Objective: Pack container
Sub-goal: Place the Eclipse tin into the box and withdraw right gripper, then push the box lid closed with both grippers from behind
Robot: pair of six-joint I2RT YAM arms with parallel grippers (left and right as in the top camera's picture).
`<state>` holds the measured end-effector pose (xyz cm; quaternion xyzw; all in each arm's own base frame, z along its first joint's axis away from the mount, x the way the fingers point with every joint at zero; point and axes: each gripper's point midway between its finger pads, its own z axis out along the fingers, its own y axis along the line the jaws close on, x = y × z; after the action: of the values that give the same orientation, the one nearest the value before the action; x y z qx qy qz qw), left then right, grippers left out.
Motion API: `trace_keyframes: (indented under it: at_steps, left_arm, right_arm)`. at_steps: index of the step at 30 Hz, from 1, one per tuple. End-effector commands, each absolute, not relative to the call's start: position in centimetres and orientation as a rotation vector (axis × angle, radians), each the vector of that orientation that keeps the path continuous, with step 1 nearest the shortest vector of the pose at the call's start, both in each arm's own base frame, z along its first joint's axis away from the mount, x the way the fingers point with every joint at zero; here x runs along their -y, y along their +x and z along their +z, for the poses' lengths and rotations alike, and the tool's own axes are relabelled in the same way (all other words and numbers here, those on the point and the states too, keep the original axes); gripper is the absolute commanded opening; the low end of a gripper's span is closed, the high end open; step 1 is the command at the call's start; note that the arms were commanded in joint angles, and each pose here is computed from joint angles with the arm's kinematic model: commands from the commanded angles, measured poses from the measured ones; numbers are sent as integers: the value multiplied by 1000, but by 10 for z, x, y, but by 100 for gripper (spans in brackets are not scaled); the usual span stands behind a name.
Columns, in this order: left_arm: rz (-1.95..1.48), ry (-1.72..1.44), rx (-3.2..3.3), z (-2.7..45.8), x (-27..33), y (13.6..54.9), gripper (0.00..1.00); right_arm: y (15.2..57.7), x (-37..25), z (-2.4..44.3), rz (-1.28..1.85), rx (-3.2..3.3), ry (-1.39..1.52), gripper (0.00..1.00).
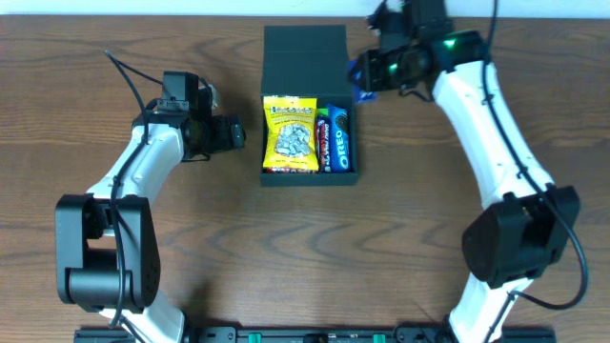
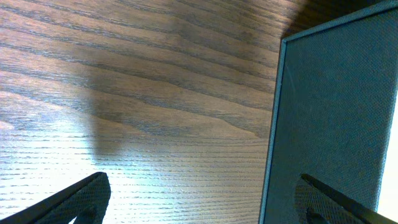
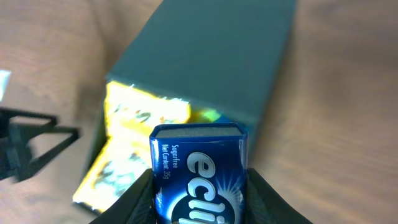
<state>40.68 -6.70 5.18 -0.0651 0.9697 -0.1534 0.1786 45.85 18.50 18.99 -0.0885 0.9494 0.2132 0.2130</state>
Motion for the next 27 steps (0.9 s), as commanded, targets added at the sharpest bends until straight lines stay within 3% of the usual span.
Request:
trace_keyframes:
  at_steps: [1, 3, 4, 6, 7, 11, 13, 16, 17, 18, 19, 20, 21, 27]
  left_arm:
    - [-420, -151, -2702, 66, 65, 415, 95]
    - [-420, -150, -2698, 66, 65, 416, 95]
    - [-421, -150, -2694, 67, 65, 416, 95]
    - [-421, -148, -2685, 68, 66, 418, 95]
    - [-422, -147, -2678, 69, 66, 420, 95]
    - [-439, -173, -2625, 75, 67, 431, 95]
    - [-457, -195, -2600, 78, 68, 436, 95]
    - [-509, -173, -2560, 85, 75, 443, 96]
    - [-528, -162, -2543, 88, 77, 446, 92]
    - [-533, -157, -2531, 90, 78, 448, 77]
    - [-533, -152, -2513, 92, 78, 452, 58]
    - [-531, -145, -2489, 96, 78, 456, 19]
    - [-528, -138, -2462, 100, 78, 462, 6]
    - [-563, -69, -2267, 128, 85, 496, 6]
  right_arm:
    - [441, -198, 179, 650, -2732, -103, 15]
    - [430, -203, 172, 648, -2776, -110, 24]
    - [427, -204, 171, 647, -2788, -113, 33]
    - [424, -206, 170, 647, -2798, -121, 75]
    - [424, -206, 171, 647, -2796, -121, 83]
    - [434, -193, 172, 634, -2776, -71, 94]
    - [440, -184, 173, 630, -2761, -46, 94]
    - [451, -169, 175, 624, -2734, 1, 89]
    - [455, -162, 175, 615, -2729, 20, 85]
    - [457, -155, 174, 587, -2726, 38, 82]
    - [461, -144, 172, 530, -2724, 63, 70]
    - [465, -131, 169, 443, -2720, 92, 31]
    - [470, -123, 166, 379, -2707, 110, 2]
    - [491, -128, 145, 405, -2650, 55, 1]
